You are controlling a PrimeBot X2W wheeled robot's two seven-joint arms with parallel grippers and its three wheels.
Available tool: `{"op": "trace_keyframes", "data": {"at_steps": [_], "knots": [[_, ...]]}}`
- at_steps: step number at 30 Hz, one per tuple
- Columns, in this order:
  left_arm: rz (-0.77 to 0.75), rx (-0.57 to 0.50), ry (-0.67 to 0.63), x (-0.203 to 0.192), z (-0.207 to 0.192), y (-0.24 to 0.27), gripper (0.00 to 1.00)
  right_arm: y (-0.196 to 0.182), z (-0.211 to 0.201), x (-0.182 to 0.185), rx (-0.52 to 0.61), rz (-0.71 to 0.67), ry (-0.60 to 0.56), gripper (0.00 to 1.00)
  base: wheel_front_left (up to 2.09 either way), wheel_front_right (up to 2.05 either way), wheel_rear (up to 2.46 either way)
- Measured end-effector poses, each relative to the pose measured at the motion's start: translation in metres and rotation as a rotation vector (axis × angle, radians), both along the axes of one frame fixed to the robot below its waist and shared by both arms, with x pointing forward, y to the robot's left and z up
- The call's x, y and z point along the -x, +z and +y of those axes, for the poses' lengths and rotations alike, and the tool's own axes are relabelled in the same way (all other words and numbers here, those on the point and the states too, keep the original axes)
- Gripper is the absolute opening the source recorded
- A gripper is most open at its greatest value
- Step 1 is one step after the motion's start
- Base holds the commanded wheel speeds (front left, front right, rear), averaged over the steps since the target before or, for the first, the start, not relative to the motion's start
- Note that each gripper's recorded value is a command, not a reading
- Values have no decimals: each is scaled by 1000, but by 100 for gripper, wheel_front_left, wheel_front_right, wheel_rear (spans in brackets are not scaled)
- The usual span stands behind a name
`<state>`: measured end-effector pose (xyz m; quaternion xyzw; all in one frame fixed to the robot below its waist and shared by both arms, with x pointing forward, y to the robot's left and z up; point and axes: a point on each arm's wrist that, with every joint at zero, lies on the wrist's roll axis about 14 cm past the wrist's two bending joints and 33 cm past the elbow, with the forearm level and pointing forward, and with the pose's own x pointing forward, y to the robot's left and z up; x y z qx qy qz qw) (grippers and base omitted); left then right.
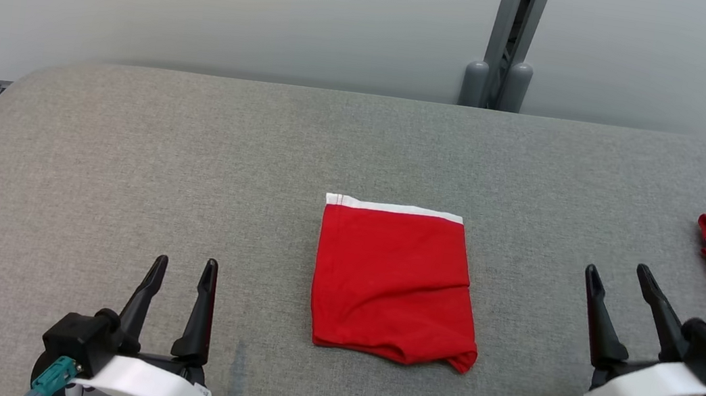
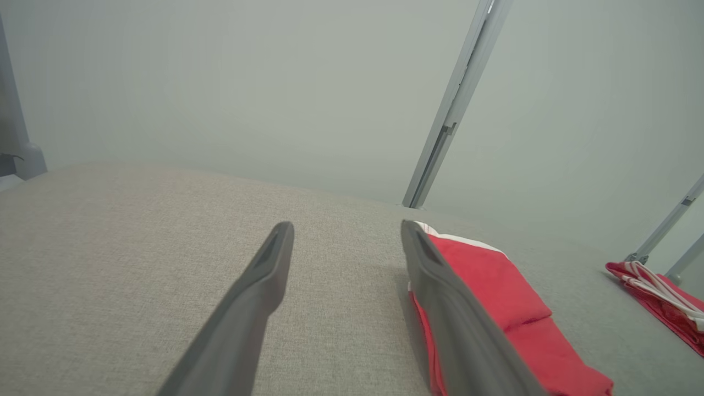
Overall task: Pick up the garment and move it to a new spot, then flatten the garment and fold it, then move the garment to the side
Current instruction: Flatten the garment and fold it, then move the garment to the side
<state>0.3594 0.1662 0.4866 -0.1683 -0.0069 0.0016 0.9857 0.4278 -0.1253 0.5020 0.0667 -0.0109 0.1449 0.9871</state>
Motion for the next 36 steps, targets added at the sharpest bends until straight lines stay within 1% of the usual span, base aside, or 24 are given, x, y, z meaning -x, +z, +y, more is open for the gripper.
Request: {"op": "trace_keyframes", "data": {"at_steps": [1, 2, 4, 13, 36], "knots": [[0, 0, 0, 0, 0, 0, 100, 0, 0, 0, 0, 0, 0, 100, 0, 0, 0], [-1, -5, -2, -1, 0, 0, 100, -4, -6, 6, -4, 3, -34, 100, 0, 0, 0], [-4, -4, -8, -2, -2, 1, 100, -9, -7, 12, -9, 12, -54, 100, 0, 0, 0], [-2, -17, -6, -1, -1, 0, 100, -17, -9, 24, -14, 31, -88, 100, 0, 0, 0], [2, -17, -2, 3, 0, -1, 100, -18, 0, 23, -15, 32, -71, 100, 0, 0, 0]]}}
